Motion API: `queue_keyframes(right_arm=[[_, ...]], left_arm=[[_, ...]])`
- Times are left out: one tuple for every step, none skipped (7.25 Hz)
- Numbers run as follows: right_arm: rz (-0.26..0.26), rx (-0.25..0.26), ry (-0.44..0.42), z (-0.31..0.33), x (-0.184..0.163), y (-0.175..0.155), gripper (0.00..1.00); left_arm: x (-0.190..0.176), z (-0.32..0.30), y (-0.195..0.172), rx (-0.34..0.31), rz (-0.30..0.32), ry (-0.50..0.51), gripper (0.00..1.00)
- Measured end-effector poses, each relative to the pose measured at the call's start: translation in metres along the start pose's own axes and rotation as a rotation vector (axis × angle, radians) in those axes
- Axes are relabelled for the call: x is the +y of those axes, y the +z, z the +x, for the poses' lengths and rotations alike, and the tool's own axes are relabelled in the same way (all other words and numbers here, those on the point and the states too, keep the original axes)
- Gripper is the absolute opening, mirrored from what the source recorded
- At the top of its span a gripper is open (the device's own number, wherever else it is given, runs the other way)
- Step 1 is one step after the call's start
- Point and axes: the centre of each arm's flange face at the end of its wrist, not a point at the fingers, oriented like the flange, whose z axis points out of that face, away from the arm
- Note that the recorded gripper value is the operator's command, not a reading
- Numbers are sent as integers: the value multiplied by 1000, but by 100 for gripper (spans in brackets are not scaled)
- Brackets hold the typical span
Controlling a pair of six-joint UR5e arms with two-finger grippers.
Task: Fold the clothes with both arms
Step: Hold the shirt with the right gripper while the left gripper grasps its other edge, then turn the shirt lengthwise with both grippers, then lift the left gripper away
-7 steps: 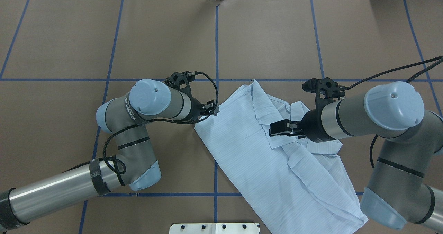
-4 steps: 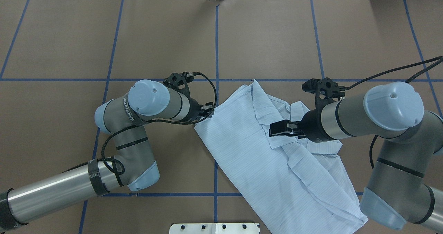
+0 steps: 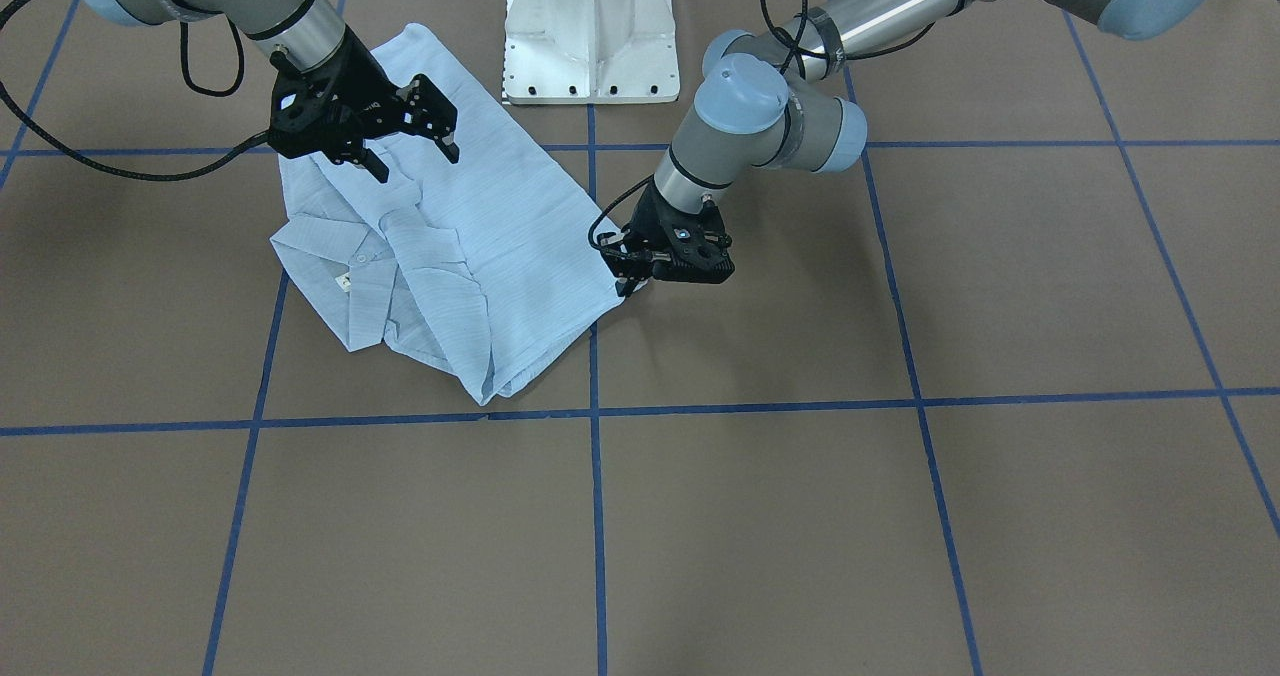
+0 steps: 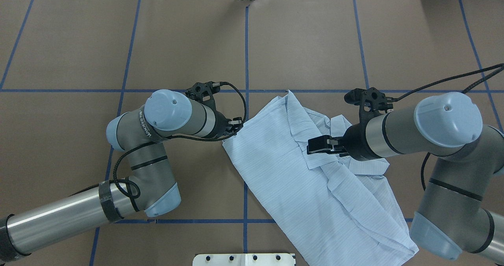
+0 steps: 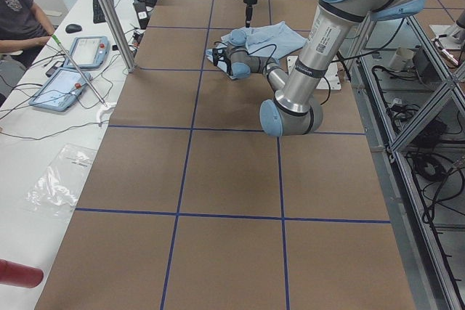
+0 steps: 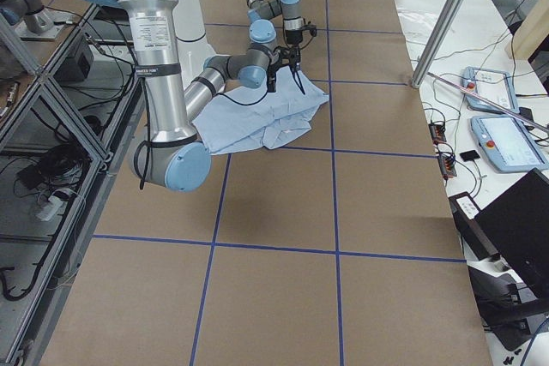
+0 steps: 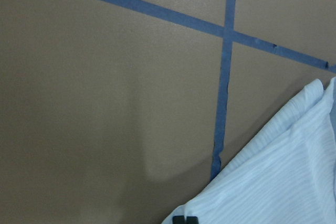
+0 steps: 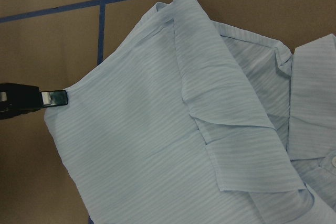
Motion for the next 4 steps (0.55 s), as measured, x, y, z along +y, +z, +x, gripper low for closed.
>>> queue_keyframes(right_arm=[[4, 1, 2, 1, -2, -1, 100], [8, 1, 4, 1, -4, -2, 100], [13, 1, 6, 2, -6, -3, 100], [19, 1, 9, 3, -9, -5, 100]], left_arm=[[-6, -3, 0, -6, 11, 1, 0], [-21, -8, -2, -15, 33, 5, 0], [-39, -12, -3, -27, 67, 7, 0], [-62, -14, -4, -42, 111, 23, 0]])
